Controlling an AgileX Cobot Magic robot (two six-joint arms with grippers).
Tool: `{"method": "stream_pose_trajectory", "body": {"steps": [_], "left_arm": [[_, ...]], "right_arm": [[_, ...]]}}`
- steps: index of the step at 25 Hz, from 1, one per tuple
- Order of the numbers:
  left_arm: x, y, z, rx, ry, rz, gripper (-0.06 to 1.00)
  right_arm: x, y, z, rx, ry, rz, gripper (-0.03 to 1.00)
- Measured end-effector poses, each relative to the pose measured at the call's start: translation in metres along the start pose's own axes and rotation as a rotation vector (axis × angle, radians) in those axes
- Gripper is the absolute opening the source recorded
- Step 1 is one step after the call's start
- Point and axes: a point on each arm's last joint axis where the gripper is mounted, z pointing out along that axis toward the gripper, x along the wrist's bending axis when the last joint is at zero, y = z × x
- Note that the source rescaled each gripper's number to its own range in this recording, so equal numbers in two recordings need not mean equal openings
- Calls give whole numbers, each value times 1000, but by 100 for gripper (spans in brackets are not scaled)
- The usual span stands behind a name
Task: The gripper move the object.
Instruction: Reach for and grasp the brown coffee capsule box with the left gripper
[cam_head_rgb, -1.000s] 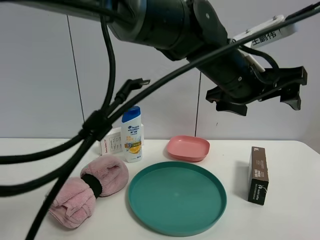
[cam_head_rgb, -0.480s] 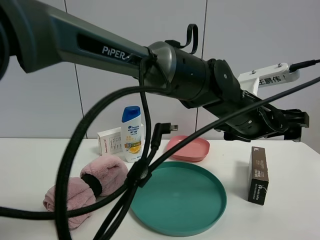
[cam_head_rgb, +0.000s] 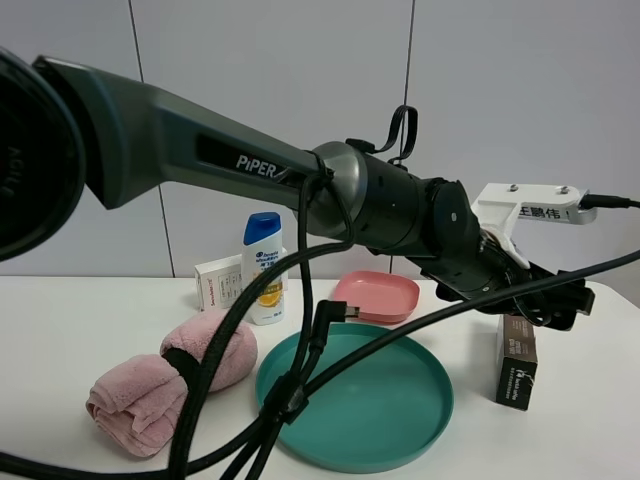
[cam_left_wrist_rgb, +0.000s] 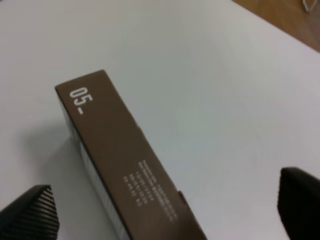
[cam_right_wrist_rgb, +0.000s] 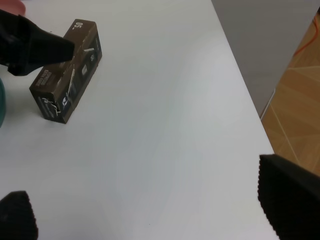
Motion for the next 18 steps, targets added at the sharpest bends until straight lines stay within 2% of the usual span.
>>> {"method": "stream_pose_trajectory", "body": {"steps": [5, 10, 15, 18], "left_arm": [[2, -7, 6, -5, 6, -21, 81], [-2, -11, 9, -5, 0, -103, 81], [-9, -10, 10, -49, -8, -108, 81], [-9, -19, 16, -39, -5, -114, 81]], "right_arm": [[0, 0, 0, 0, 0, 0, 100], [0, 0, 0, 0, 0, 0, 100], [0, 0, 0, 0, 0, 0, 100], [0, 0, 0, 0, 0, 0, 100]]}}
